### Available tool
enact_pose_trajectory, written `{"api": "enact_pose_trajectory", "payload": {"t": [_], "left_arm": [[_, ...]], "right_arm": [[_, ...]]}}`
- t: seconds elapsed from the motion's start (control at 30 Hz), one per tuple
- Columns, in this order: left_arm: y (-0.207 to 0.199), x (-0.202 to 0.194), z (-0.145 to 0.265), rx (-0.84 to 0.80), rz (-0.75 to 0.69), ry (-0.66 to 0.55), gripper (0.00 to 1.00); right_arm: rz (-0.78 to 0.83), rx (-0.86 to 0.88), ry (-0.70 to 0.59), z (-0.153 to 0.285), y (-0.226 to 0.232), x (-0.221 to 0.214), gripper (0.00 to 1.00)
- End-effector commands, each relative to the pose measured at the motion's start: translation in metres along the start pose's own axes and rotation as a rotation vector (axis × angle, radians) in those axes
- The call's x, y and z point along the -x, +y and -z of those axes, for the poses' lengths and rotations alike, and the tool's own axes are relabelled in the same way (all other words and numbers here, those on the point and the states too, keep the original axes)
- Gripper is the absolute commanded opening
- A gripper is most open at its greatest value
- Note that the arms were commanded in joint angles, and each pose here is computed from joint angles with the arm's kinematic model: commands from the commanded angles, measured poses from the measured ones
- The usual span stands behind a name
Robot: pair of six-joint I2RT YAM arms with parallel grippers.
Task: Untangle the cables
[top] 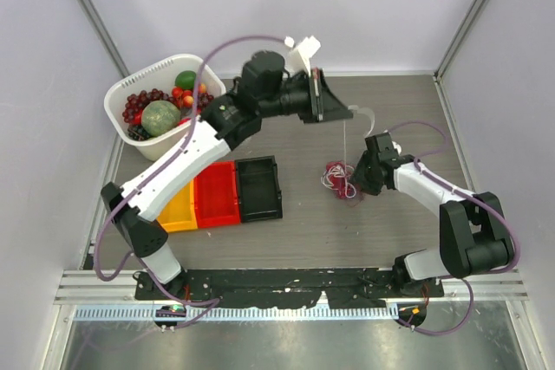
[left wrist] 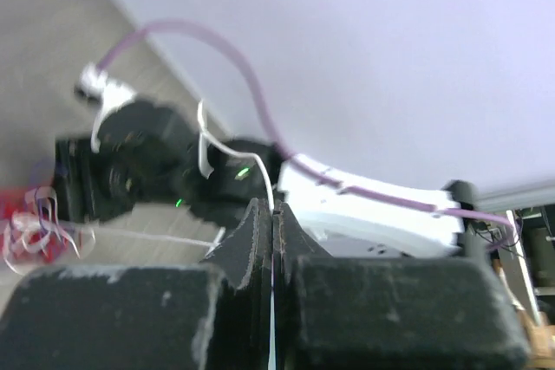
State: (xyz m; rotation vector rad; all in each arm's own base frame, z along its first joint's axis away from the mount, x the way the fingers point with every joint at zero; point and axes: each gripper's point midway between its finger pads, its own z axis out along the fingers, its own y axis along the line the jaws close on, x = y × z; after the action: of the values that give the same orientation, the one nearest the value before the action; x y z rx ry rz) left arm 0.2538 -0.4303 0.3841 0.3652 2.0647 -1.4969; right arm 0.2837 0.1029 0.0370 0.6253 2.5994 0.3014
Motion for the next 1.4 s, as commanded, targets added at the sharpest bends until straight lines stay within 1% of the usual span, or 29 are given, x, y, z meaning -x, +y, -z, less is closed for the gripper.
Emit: {"api": "enact_pose_trajectory", "payload": {"t": [0.0, 0.13, 0.2, 0.27, 0.3, 0.33, 0.37, 0.5, 0.57, 0.6, 0.63, 0.73, 0.77, 0.8, 0.83, 0.9, 0.93, 0.97, 1.0, 1.03, 1.07, 1.1, 1.13, 1.17, 1.2, 1.27, 1.3, 1.33, 1.37], "left_arm": [[-0.159, 0.08, 0.102, -0.328, -0.338, -0.31, 0.0], [-0.191, 0.108, 0.139, -0.315, -0.404, -0.437, 0.0], [-0.21, 0.117, 0.157, -0.352, -0.421, -0.501, 0.0], [-0.22, 0.126, 0.167, -0.38, -0.403, -0.557, 0.0], [-0.221, 0.128, 0.167, -0.387, -0.377, -0.564, 0.0], [-0.218, 0.129, 0.163, -0.386, -0.35, -0.56, 0.0], [-0.214, 0.128, 0.156, -0.378, -0.329, -0.547, 0.0], [-0.176, 0.125, 0.117, -0.274, -0.221, -0.473, 0.0], [-0.162, 0.123, 0.104, -0.24, -0.19, -0.446, 0.0], [-0.154, 0.124, 0.101, -0.216, -0.165, -0.44, 0.0], [-0.143, 0.124, 0.095, -0.188, -0.122, -0.423, 0.0], [-0.119, 0.123, 0.084, -0.157, -0.027, -0.369, 0.0], [-0.11, 0.121, 0.078, -0.15, -0.005, -0.352, 0.0], [-0.108, 0.122, 0.077, -0.155, 0.015, -0.349, 0.0], [-0.104, 0.12, 0.072, -0.158, 0.041, -0.34, 0.0], [-0.109, 0.119, 0.069, -0.203, 0.061, -0.327, 0.0], [-0.112, 0.118, 0.067, -0.222, 0.068, -0.312, 0.0], [-0.116, 0.117, 0.068, -0.236, 0.063, -0.304, 0.0], [-0.117, 0.116, 0.068, -0.242, 0.059, -0.295, 0.0], [-0.119, 0.116, 0.07, -0.245, 0.053, -0.293, 0.0], [-0.121, 0.116, 0.071, -0.246, 0.046, -0.292, 0.0], [-0.121, 0.116, 0.071, -0.246, 0.048, -0.293, 0.0], [-0.122, 0.116, 0.072, -0.247, 0.05, -0.293, 0.0], [-0.124, 0.116, 0.074, -0.254, 0.05, -0.293, 0.0], [-0.126, 0.116, 0.076, -0.26, 0.048, -0.292, 0.0], [-0.132, 0.115, 0.08, -0.278, 0.049, -0.288, 0.0], [-0.136, 0.115, 0.081, -0.294, 0.048, -0.285, 0.0], [-0.139, 0.115, 0.083, -0.309, 0.054, -0.282, 0.0], [-0.145, 0.115, 0.086, -0.329, 0.058, -0.282, 0.0]], "right_arm": [[0.007, -0.148, -0.053, -0.001, -0.039, 0.013, 0.48], [0.03, -0.183, -0.081, 0.004, -0.044, 0.024, 0.51], [0.04, -0.196, -0.092, 0.005, -0.046, 0.027, 0.51], [0.056, -0.196, -0.1, 0.006, -0.043, 0.034, 0.52], [0.084, -0.188, -0.08, 0.009, -0.041, 0.033, 0.52], [0.103, -0.157, -0.087, 0.015, -0.032, 0.04, 0.54], [0.131, -0.122, -0.062, 0.02, -0.026, 0.036, 0.54], [0.154, 0.005, -0.188, 0.075, 0.001, 0.061, 0.59], [0.17, 0.078, -0.201, 0.096, 0.013, 0.062, 0.62], [0.19, 0.138, -0.156, 0.1, 0.022, 0.051, 0.62], [0.193, 0.152, -0.146, 0.104, 0.023, 0.048, 0.62], [0.197, 0.169, -0.065, 0.104, 0.02, 0.028, 0.63], [0.213, 0.199, -0.052, 0.105, 0.024, 0.024, 0.63], [0.259, 0.273, -0.015, 0.108, 0.033, 0.014, 0.63], [0.292, 0.323, -0.014, 0.114, 0.041, 0.009, 0.63], [0.405, 0.533, -0.022, 0.139, 0.076, -0.012, 0.65], [0.439, 0.61, -0.087, 0.148, 0.09, -0.012, 0.66], [0.468, 0.644, -0.078, 0.149, 0.097, -0.028, 0.67], [0.471, 0.697, -0.138, 0.156, 0.11, -0.023, 0.68], [0.437, 0.696, -0.122, 0.151, 0.112, -0.031, 0.68], [0.415, 0.714, -0.124, 0.148, 0.121, -0.029, 0.68], [0.361, 0.746, -0.1, 0.15, 0.13, -0.03, 0.67], [0.344, 0.747, -0.051, 0.143, 0.135, -0.037, 0.66], [0.302, 0.763, -0.037, 0.145, 0.144, -0.037, 0.65], [0.31, 0.758, -0.004, 0.139, 0.151, -0.049, 0.65], [0.279, 0.729, -0.009, 0.13, 0.161, -0.056, 0.65], [0.215, 0.676, -0.041, 0.119, 0.16, -0.05, 0.63], [0.184, 0.626, -0.043, 0.108, 0.154, -0.049, 0.62], [0.118, 0.521, -0.072, 0.091, 0.14, -0.043, 0.59]]}}
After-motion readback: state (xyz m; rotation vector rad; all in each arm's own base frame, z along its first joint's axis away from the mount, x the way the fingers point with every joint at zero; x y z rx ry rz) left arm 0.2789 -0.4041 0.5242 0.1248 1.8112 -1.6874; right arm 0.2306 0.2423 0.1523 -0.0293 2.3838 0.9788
